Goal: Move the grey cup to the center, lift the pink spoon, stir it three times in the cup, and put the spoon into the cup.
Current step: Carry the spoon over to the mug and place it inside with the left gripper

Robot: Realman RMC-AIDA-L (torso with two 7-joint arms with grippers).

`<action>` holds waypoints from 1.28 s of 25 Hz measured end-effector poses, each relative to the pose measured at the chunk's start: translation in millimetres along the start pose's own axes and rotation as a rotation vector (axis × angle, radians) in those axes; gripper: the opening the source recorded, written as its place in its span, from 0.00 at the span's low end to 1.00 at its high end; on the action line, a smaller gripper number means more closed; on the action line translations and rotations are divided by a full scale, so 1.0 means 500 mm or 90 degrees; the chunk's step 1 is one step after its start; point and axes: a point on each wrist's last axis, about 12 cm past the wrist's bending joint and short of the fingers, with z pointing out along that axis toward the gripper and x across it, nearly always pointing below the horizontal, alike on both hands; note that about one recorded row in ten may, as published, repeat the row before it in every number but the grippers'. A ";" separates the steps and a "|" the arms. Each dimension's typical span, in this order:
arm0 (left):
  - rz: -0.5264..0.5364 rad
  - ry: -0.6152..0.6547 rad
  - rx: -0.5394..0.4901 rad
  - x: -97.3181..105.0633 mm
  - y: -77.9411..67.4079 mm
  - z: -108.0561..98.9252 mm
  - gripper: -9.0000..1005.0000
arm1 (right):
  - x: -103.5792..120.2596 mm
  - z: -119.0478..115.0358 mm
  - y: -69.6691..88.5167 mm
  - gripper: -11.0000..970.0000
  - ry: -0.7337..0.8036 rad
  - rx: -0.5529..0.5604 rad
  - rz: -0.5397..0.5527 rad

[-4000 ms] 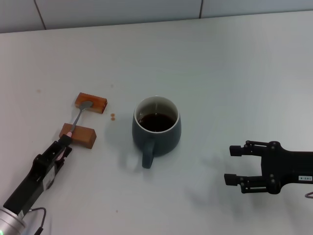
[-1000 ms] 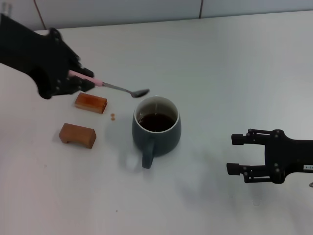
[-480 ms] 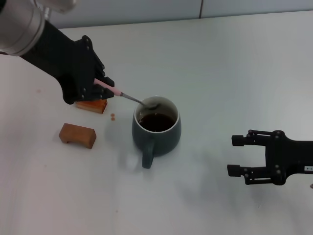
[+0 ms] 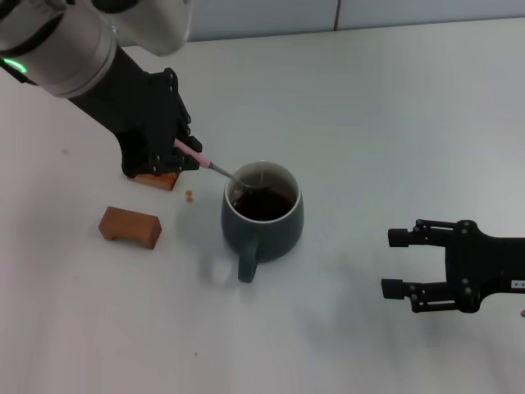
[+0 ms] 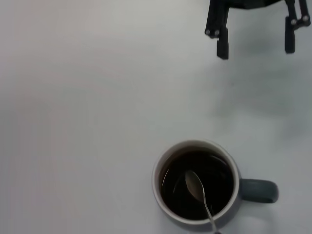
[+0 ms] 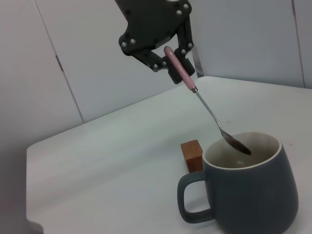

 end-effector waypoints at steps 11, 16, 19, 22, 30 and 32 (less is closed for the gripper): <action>0.043 0.056 -0.006 -0.012 0.017 0.031 0.13 | -0.003 0.007 0.001 0.84 0.006 -0.014 -0.003; 0.068 0.081 -0.002 -0.028 0.020 0.050 0.13 | -0.005 0.011 0.001 0.84 0.010 -0.022 -0.007; 0.082 0.093 0.002 -0.037 0.022 0.063 0.13 | -0.006 0.012 0.001 0.84 0.010 -0.024 -0.007; 0.098 0.100 -0.004 -0.049 0.024 0.070 0.13 | -0.007 0.013 0.001 0.84 0.011 -0.025 -0.008; 0.144 0.108 -0.005 -0.079 0.017 0.094 0.13 | -0.009 0.019 0.001 0.84 0.013 -0.034 -0.009; 0.152 0.111 0.000 -0.083 0.013 0.099 0.13 | -0.009 0.020 0.000 0.84 0.013 -0.034 -0.009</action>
